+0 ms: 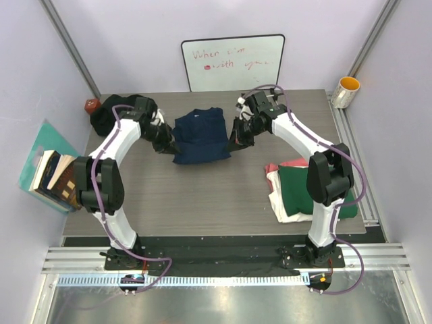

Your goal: Fold and stack the t-shirts

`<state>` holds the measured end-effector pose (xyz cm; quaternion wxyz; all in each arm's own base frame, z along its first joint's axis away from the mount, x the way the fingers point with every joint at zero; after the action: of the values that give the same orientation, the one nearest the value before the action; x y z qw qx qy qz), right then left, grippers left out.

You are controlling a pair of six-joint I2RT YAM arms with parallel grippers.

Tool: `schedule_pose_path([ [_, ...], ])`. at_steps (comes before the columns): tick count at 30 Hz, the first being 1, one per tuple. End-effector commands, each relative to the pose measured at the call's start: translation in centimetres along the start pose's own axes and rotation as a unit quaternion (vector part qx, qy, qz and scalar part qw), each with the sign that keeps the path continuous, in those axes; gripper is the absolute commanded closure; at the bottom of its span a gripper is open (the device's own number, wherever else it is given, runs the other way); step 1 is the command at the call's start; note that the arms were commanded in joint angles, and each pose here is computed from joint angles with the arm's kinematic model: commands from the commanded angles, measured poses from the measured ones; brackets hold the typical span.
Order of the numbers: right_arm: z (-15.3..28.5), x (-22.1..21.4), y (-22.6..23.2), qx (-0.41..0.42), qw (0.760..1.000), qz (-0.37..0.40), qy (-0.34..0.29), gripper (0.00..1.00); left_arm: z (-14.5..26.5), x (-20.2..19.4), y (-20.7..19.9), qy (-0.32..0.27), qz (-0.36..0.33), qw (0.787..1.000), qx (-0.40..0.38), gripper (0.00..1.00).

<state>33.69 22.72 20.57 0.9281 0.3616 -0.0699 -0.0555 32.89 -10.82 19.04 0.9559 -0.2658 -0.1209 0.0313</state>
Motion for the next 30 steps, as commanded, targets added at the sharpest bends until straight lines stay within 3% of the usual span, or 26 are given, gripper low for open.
schedule_pose_path([
  [1,0.2,2.7,1.4,0.023,0.999,-0.009,-0.021,0.99,1.1,4.5,-1.1,-0.043,0.009,0.999,-0.020,0.99],
  [13,-1.5,11.8,2.2,0.055,0.995,-0.022,-0.077,0.99,-2.1,11.5,-0.8,-0.050,0.024,0.998,-0.022,1.00],
  [23,-2.6,14.6,3.1,0.108,0.989,-0.008,-0.105,0.99,-3.0,14.7,0.3,-0.089,0.036,0.995,-0.017,0.99],
  [30,-2.4,16.6,5.4,0.190,0.970,0.044,-0.147,0.99,-2.5,16.4,0.0,-0.139,0.020,0.990,-0.028,1.00],
])
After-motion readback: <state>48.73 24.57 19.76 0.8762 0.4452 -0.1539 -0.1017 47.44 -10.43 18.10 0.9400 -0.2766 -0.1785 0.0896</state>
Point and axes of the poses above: each gripper's point midway between its finger pads, its own z axis back along the fingers, its own y axis along the line the jaws close on, x = y × z, the point moved 8 cm from there along z, back along the fingers, and after that the axes turned 13 degrees about -z, right-handed, at the moved point
